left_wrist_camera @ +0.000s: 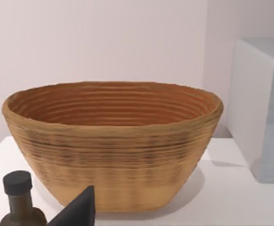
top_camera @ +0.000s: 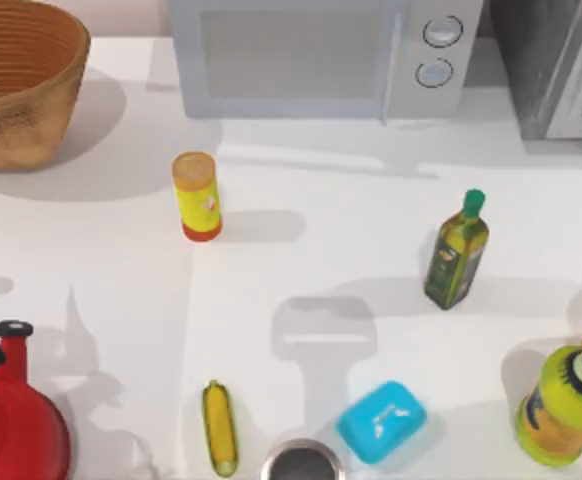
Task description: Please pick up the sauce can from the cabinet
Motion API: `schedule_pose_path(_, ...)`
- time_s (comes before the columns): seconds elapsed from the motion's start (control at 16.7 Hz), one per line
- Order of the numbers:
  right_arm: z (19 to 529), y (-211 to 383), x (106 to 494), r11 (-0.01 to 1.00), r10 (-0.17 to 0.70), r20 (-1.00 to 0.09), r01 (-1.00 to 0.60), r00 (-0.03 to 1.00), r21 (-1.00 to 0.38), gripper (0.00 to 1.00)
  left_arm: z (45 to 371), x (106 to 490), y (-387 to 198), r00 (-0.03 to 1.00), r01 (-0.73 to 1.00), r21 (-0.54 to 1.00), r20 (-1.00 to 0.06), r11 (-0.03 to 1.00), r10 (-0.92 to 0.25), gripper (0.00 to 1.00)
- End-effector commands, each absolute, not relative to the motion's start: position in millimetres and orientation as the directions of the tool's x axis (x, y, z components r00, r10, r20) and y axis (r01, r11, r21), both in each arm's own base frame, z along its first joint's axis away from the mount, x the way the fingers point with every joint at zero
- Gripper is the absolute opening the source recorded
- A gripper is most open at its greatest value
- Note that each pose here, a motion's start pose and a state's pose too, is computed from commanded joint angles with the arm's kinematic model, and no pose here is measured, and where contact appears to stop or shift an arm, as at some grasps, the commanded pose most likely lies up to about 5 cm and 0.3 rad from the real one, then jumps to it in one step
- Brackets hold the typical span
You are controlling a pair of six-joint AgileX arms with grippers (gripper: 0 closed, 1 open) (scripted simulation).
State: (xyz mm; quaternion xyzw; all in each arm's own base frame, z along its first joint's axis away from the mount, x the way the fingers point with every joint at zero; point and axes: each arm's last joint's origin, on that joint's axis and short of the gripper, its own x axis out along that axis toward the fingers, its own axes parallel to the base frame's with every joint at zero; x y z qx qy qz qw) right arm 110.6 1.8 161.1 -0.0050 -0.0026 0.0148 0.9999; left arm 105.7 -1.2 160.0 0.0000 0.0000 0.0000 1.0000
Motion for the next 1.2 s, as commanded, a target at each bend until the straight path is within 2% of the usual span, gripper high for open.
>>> schedule_pose_path(0.48, 171, 18, 129, 0.988, 0.151, 0.022, -0.151, 0.988, -0.02, 0.0, 160, 106, -1, 1.0, 0.0, 0.0, 0.0, 1.0, 0.0, 1.0)
schedule_pose_path(1.2, 196, 66, 165, 0.931, 0.364, 0.123, -0.365, 0.923, -0.019, 0.0, 160, 106, -1, 1.0, 0.0, 0.0, 0.0, 1.0, 0.0, 1.0)
